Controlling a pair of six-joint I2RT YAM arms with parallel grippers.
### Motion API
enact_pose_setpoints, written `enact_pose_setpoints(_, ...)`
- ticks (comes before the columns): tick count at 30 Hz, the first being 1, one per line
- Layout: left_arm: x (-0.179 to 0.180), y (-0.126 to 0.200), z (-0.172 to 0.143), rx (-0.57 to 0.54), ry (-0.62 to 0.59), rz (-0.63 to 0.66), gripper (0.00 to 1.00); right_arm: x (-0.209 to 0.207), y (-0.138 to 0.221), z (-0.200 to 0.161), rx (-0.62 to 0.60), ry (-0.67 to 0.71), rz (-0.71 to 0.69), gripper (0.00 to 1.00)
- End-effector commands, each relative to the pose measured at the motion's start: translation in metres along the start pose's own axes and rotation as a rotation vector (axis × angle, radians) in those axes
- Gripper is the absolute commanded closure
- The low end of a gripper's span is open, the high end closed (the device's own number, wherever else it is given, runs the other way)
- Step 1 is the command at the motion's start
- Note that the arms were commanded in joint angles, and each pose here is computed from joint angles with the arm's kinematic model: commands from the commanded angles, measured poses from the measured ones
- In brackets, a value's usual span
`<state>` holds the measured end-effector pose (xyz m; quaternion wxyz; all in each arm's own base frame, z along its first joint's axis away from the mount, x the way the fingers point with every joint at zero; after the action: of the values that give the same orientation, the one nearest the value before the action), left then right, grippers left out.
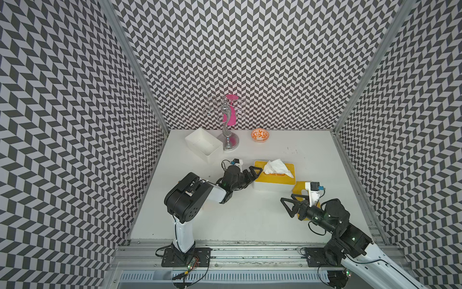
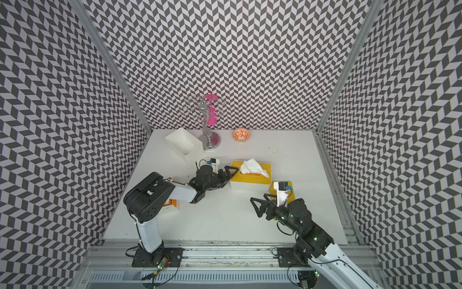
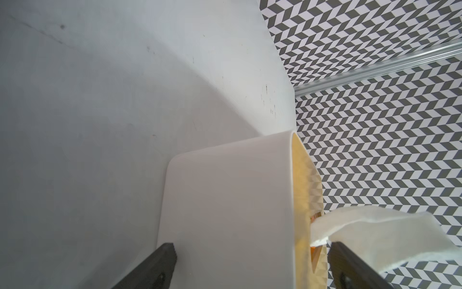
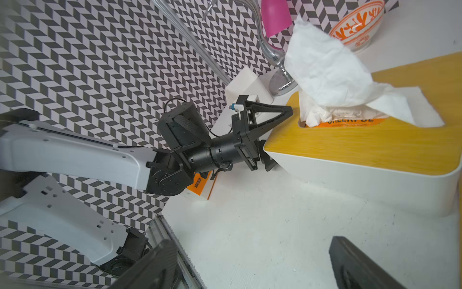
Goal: Put the tissue paper into the tissue box
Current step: Move the tissue box to the center of the board.
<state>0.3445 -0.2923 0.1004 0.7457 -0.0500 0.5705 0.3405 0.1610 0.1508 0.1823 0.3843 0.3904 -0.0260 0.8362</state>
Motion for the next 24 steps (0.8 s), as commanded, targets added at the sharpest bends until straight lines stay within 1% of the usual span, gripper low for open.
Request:
enact_pose_setpoints(1, -0.019, 0.001, 0.020, -0.077, -0.029, -0.044, 0.01, -0.013, -0.010, -0.009, -0.003, -0.044, -0.016, 0.00)
enact_pose_setpoints(5, -0.026, 0.024, 0.044, -0.140, -0.117, 0.023, 0.00, -0.020, -0.024, -0.018, 0.022, -0.090, 0.016, 0.01)
enact_pose_setpoints(8, -0.040, 0.050, 0.072, -0.210, -0.209, 0.085, 0.00, -0.023, -0.036, -0.019, 0.042, -0.117, 0.034, 0.00)
enact_pose_setpoints(13, -0.065, 0.102, 0.129, -0.357, -0.416, 0.323, 0.00, -0.023, -0.057, -0.011, 0.035, -0.142, 0.043, 0.00)
enact_pose_setpoints(15, -0.075, 0.121, 0.150, -0.397, -0.487, 0.402, 0.00, -0.022, -0.065, -0.008, 0.038, -0.152, 0.048, 0.01)
enact_pose_setpoints(18, -0.083, 0.144, 0.178, -0.413, -0.562, 0.474, 0.00, -0.021, -0.081, -0.007, 0.075, -0.164, 0.045, 0.00)
enact_pose_setpoints(20, -0.086, 0.154, 0.194, -0.415, -0.601, 0.518, 0.00, -0.016, -0.095, 0.000, 0.082, -0.168, 0.062, 0.00)
enact_pose_setpoints(24, -0.078, 0.168, 0.217, -0.403, -0.656, 0.613, 0.00, -0.018, -0.120, 0.003, 0.103, -0.172, 0.060, 0.01)
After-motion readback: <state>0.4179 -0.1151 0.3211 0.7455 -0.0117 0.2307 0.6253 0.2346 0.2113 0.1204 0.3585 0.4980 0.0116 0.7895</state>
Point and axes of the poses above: each gripper's point midway between its finger pads, its own y axis back along the fingers, its own x axis along the line the jaws close on, z = x × y, the point moved 4 cm from there along y, back along the fingers, and after that the axes turned 3 degrees about -y, right-handed, at the moved point
